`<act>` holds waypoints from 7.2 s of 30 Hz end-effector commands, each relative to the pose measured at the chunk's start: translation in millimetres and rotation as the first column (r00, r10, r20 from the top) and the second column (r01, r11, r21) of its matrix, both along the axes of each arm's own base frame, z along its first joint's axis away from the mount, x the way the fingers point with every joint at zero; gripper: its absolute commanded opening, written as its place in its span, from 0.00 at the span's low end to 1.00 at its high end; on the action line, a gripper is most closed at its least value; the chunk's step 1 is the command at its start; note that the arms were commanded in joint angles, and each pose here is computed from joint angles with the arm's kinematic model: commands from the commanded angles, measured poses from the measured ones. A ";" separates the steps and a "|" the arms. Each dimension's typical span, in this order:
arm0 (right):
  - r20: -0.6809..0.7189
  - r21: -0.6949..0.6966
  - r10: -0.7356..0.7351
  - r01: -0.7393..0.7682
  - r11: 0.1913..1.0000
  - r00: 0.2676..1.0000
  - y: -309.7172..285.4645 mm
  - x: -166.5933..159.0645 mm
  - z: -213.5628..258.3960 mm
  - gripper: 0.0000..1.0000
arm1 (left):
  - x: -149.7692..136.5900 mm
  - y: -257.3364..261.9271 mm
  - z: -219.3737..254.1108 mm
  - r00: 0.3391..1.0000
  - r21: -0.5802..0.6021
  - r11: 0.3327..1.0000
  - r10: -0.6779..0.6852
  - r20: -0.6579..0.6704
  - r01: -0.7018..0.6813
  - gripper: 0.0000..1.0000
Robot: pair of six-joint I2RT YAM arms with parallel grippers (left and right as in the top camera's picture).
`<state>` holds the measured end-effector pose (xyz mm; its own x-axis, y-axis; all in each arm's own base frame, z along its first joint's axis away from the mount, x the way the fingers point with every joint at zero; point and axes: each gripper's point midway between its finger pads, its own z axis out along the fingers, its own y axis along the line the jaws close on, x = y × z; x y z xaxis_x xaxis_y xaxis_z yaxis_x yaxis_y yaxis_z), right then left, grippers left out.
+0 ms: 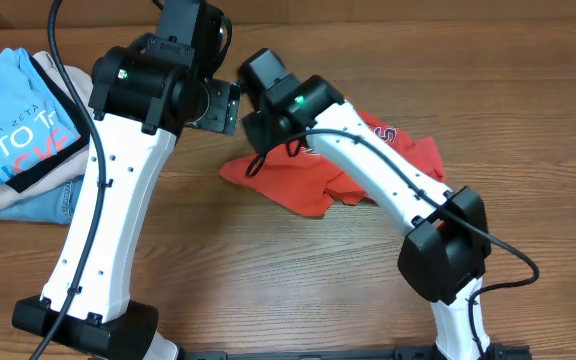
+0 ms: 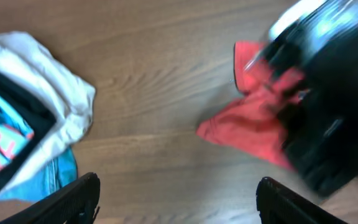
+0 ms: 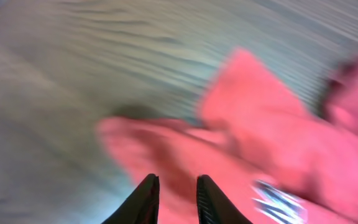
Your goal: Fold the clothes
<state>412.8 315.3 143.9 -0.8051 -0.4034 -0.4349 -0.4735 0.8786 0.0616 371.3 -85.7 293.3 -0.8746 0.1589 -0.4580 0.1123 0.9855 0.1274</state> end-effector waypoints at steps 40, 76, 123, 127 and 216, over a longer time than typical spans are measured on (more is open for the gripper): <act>0.056 0.082 -0.601 0.596 0.799 0.797 -258.7 15.3 130.4 0.47 | -29.6 -87.0 -268.6 0.971 -0.223 0.966 -0.170 -0.168 0.130 0.81; -0.043 -0.032 -0.620 0.619 0.785 0.783 -274.0 -15.7 113.2 0.48 | 5.8 75.1 -5.2 0.900 -0.096 0.974 0.227 0.372 -0.206 0.04; -0.571 -0.009 -0.383 0.461 0.888 0.726 -159.6 -140.0 -128.0 0.05 | -29.4 127.7 -32.8 0.871 -0.157 0.893 0.448 0.201 -0.422 0.04; -0.560 -0.003 -0.386 0.465 0.886 0.733 -160.0 -135.9 -127.3 0.04 | -29.3 127.7 -32.8 0.871 -0.157 0.893 0.448 0.201 -0.422 0.04; 0.085 0.065 -0.769 0.767 0.639 0.633 -361.2 19.5 186.9 0.04 | 50.6 61.4 50.4 0.995 -0.397 0.916 0.087 0.041 -0.064 0.04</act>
<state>434.2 -43.2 362.8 -0.7084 0.3507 -0.6126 0.3531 0.9275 0.1227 415.7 -1.0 392.1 -0.7371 -0.2085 -0.6429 -0.0303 0.9605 -0.2767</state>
